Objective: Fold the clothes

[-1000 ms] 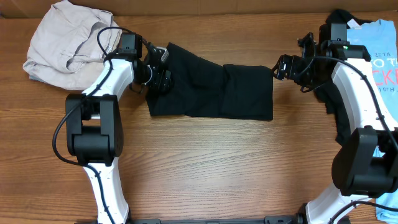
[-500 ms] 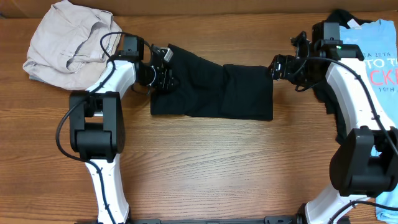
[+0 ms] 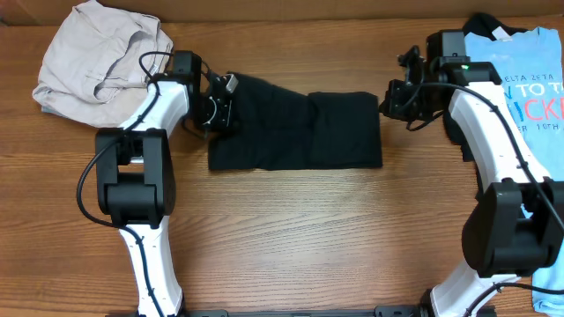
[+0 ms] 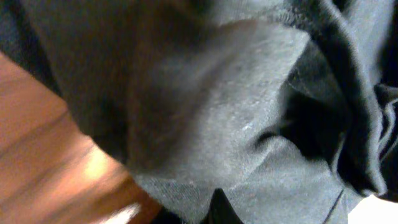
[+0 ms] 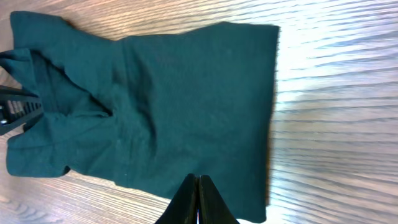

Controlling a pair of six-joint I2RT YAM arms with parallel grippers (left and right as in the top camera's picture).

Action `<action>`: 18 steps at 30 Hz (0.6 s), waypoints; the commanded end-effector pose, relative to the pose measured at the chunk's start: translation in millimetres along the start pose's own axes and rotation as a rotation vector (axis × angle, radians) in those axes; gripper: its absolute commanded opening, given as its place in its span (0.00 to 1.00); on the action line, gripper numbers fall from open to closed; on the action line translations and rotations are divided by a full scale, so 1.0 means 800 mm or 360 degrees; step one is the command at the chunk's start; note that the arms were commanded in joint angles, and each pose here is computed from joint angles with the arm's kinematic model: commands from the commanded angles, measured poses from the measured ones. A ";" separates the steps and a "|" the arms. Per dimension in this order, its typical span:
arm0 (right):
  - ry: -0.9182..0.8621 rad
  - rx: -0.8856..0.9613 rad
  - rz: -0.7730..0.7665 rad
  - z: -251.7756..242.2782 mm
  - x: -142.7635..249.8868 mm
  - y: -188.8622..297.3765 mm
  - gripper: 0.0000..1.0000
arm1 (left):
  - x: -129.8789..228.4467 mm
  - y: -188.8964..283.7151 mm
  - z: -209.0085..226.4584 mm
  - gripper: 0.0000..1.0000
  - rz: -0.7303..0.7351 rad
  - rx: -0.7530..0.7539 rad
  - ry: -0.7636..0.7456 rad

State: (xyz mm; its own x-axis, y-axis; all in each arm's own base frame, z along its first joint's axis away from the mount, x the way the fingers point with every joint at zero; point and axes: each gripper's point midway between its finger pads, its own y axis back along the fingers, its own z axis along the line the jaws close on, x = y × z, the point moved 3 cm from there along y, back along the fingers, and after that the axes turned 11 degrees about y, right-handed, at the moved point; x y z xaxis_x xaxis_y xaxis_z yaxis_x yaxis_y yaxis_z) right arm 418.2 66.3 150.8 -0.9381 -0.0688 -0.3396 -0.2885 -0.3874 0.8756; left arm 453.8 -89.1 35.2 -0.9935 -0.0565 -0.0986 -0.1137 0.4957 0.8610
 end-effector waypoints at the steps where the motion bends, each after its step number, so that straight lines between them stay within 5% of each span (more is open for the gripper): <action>1: 0.0008 -0.0109 0.0081 0.016 0.006 -0.032 0.04 | -0.028 0.072 -0.006 0.04 -0.0173 -0.0253 -0.0058; 18: -0.0024 -0.0322 0.0366 0.035 0.043 -0.156 0.04 | 0.007 0.198 -0.085 0.04 -0.0045 -0.0323 -0.0294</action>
State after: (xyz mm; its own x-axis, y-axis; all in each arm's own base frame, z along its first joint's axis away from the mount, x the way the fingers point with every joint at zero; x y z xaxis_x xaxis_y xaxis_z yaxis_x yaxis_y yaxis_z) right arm 418.1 131.1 51.5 -0.9724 -0.1674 -0.1628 -0.0578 -0.5028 0.8625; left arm 425.5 -63.5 169.6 -0.9934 0.0529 -0.1021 -0.0801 0.3190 0.9444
